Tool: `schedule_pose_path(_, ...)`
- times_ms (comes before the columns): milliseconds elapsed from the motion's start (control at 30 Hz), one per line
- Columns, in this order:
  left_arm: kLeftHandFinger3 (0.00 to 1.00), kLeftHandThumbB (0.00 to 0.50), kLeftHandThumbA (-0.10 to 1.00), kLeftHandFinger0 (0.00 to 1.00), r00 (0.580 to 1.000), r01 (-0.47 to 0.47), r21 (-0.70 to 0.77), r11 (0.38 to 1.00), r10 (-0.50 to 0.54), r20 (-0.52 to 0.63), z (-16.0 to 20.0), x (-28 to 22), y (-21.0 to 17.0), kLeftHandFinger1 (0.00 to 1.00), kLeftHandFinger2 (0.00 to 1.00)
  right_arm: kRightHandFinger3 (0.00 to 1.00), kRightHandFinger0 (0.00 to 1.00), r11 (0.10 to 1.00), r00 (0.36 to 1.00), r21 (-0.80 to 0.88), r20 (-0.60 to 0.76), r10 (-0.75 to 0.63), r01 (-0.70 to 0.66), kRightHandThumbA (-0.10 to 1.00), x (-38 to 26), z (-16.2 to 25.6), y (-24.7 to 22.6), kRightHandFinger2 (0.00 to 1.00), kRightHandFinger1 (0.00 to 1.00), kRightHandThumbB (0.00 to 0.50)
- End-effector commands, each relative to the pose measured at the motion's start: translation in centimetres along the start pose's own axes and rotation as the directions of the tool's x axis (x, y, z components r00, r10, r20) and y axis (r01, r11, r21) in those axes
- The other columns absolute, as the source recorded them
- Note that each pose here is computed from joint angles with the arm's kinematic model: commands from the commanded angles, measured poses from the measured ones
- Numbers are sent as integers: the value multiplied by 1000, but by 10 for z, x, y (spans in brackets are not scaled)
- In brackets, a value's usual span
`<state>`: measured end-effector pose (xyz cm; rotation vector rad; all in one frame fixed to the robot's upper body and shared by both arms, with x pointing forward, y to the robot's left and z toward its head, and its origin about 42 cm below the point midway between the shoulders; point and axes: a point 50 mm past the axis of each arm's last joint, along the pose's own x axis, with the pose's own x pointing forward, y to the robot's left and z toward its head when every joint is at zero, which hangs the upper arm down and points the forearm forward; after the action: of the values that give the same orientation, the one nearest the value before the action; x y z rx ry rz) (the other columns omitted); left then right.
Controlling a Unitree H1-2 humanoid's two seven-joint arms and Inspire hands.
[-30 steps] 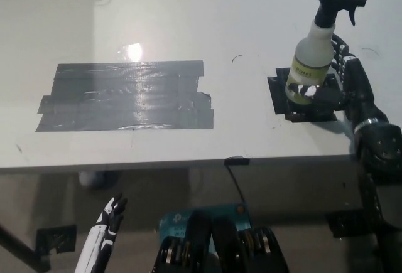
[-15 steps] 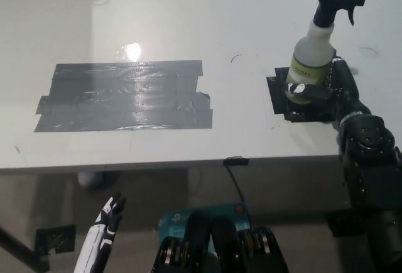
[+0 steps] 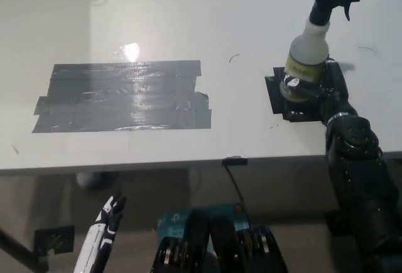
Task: A spray bottle is kept on the black marked spot on the table infront of the robot and the robot extends its right arm to pick it up and hands it to a person
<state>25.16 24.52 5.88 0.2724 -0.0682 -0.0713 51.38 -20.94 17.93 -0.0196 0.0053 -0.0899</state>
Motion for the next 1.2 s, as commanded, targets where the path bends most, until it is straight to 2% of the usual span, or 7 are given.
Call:
schedule_pose_path(0,1000,316,1000,1000,998,-23,9,1000,22,64,12,7,7,1000,1000,338,0,996,970,48,229,-80,71,286,15,55,14,472,246,261)
schedule_pose_path(333,1000,327,1000,1000,998,-22,13,1000,21,60,10,4,7,1000,1000,452,36,997,964,18,252,-79,77,43,6,54,16,567,325,175)
schedule_pose_path(433,1000,316,1000,1000,997,-23,14,1000,22,68,10,6,8,1000,1000,611,67,999,958,-41,287,12,0,-93,0,66,22,681,406,135)
schedule_pose_path(567,1000,324,1000,1000,998,-22,31,999,20,66,9,7,10,1000,1000,642,102,989,942,-70,304,145,-129,-100,-14,88,36,706,429,147)
schedule_pose_path(767,1000,304,1000,1000,998,-21,32,999,19,63,9,8,11,1000,1000,697,0,933,901,17,265,343,-360,-100,-38,121,70,679,396,148)
schedule_pose_path(867,1000,295,1000,1000,998,-25,25,999,24,58,10,8,9,1000,1000,723,0,896,877,79,263,403,-436,-100,-43,127,84,768,414,140)
schedule_pose_path(1167,1000,278,1000,1000,999,-13,25,1000,12,42,11,4,9,1000,1000,827,5,827,850,200,118,513,-526,-100,-56,116,114,819,441,149)
